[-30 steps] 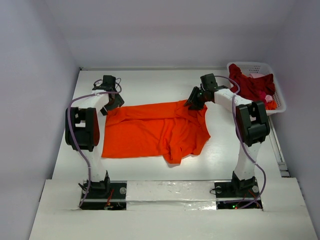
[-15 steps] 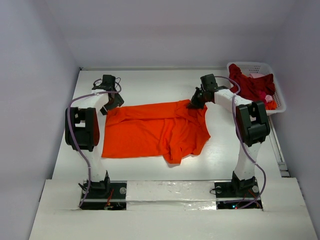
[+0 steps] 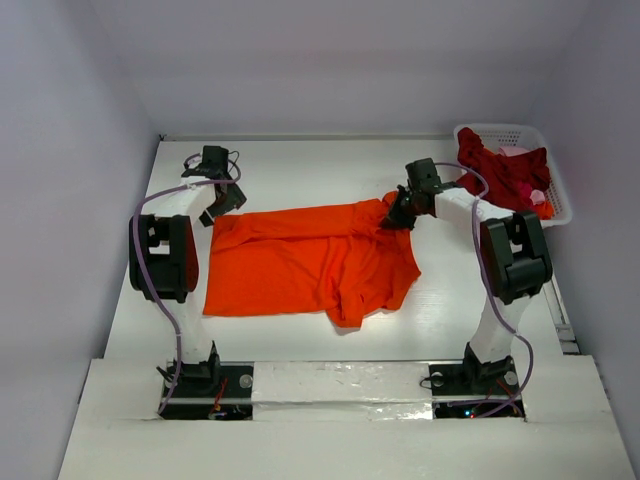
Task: Fold and stack the t-shirts
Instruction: Fold the flattened tshirt in 1/3 of the way
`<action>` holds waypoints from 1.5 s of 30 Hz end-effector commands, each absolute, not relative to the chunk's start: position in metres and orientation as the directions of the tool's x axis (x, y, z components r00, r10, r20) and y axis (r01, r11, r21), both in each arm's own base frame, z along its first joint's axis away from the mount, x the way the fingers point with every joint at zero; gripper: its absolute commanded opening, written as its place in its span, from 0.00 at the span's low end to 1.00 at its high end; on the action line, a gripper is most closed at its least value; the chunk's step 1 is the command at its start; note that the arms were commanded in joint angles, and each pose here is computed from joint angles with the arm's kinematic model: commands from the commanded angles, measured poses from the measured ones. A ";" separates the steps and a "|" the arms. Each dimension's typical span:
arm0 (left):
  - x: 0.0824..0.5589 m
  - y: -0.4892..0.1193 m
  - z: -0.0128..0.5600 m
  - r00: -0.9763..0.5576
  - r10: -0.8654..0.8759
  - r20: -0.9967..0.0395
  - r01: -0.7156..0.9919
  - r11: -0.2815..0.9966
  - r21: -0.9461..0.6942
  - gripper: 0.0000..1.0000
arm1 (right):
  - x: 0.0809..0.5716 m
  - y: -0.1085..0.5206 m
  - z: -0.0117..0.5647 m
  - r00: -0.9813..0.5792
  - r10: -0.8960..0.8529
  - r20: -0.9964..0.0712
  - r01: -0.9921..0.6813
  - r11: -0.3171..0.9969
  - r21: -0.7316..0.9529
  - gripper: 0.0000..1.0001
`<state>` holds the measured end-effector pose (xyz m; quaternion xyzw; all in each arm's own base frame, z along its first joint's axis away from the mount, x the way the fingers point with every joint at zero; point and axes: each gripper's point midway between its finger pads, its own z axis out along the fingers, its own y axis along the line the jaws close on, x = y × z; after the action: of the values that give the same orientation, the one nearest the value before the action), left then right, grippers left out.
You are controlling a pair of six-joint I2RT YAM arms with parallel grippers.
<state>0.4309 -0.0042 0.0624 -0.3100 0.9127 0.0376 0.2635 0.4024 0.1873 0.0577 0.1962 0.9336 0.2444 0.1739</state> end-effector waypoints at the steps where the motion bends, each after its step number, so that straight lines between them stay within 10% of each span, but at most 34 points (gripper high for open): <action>1: 0.438 0.000 0.078 -0.651 -0.542 -0.532 -0.588 0.803 -0.097 0.73 | 0.410 0.184 0.084 -0.830 0.465 -0.309 0.250 0.804 0.540 0.00; 30: 0.449 0.000 0.097 -0.638 -0.538 -0.551 -0.581 0.806 -0.113 0.73 | 0.374 0.189 0.065 -0.872 0.437 -0.219 0.252 0.786 0.564 0.00; 38: 0.448 0.005 0.113 -0.621 -0.536 -0.572 -0.580 0.805 -0.124 0.73 | 0.375 0.172 0.107 -0.821 0.463 -0.335 0.237 0.809 0.538 0.41; 45: 0.450 0.006 0.141 -0.586 -0.532 -0.612 -0.571 0.806 -0.155 0.74 | 0.399 0.151 0.171 -0.735 0.432 -0.522 0.175 0.865 0.469 0.51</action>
<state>0.4426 -0.0005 0.0891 -0.3095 0.9085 0.0352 0.2784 0.3762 0.1620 0.1324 0.1884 0.9202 0.2286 0.2560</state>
